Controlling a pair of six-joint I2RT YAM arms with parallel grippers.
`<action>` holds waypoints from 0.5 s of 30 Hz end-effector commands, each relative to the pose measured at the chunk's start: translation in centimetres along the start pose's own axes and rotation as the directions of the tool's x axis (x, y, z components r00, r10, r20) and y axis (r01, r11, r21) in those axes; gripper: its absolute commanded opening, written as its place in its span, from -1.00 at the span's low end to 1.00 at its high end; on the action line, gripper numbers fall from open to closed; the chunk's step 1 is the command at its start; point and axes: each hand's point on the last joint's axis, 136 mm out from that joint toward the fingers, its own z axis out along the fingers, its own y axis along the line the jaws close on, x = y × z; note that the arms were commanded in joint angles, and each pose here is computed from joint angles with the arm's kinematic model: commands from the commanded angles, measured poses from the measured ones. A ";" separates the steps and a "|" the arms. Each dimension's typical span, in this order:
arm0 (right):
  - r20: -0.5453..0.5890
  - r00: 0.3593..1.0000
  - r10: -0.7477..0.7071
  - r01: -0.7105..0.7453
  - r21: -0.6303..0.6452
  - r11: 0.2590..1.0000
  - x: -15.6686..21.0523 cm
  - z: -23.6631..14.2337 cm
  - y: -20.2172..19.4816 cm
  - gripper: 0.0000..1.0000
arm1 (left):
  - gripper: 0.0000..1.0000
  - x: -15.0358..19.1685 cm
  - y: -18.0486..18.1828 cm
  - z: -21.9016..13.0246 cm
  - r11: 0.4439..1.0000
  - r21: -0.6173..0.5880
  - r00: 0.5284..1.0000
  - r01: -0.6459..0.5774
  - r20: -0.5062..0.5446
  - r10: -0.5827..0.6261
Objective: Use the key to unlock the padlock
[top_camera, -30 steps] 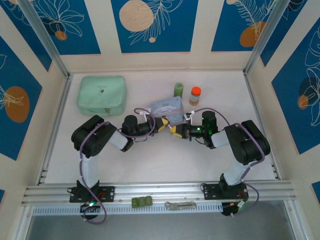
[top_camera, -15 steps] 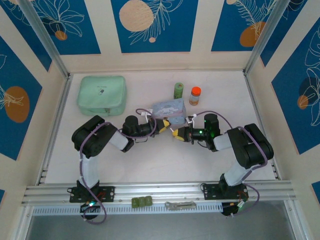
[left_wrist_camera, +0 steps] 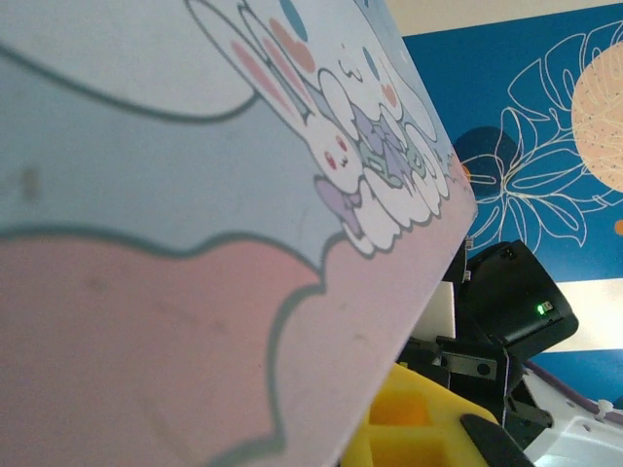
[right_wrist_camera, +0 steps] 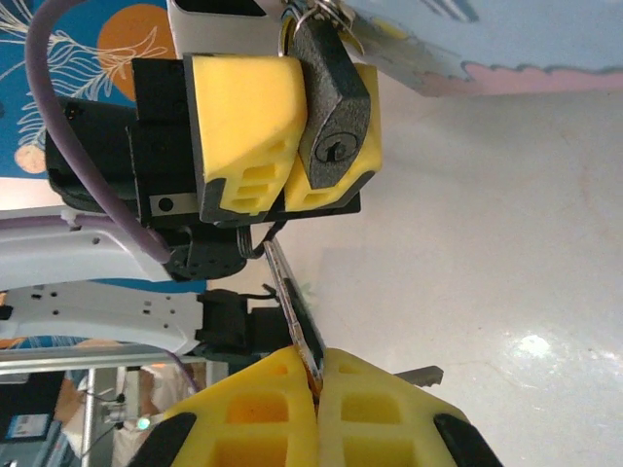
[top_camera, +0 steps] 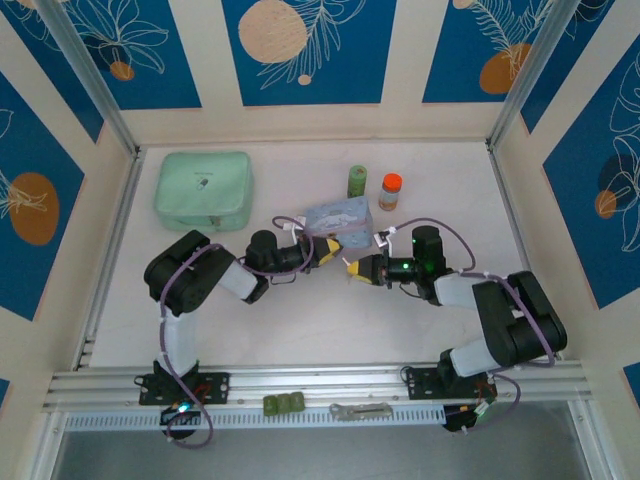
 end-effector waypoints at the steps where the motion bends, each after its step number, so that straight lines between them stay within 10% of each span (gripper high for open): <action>1: -0.004 1.000 -0.024 0.024 0.058 0.998 -0.1 0.1 -0.5 -1.00 | -1.00 0.4 -2.3 0.5 0.995 0.081 0.998 -0.062 -0.020 0.064; 15: 0.015 1.000 -0.021 0.020 0.053 0.998 -1.4 1.0 -0.7 -1.00 | -1.00 0.6 -2.8 0.5 0.994 0.089 0.997 -0.068 -0.024 0.070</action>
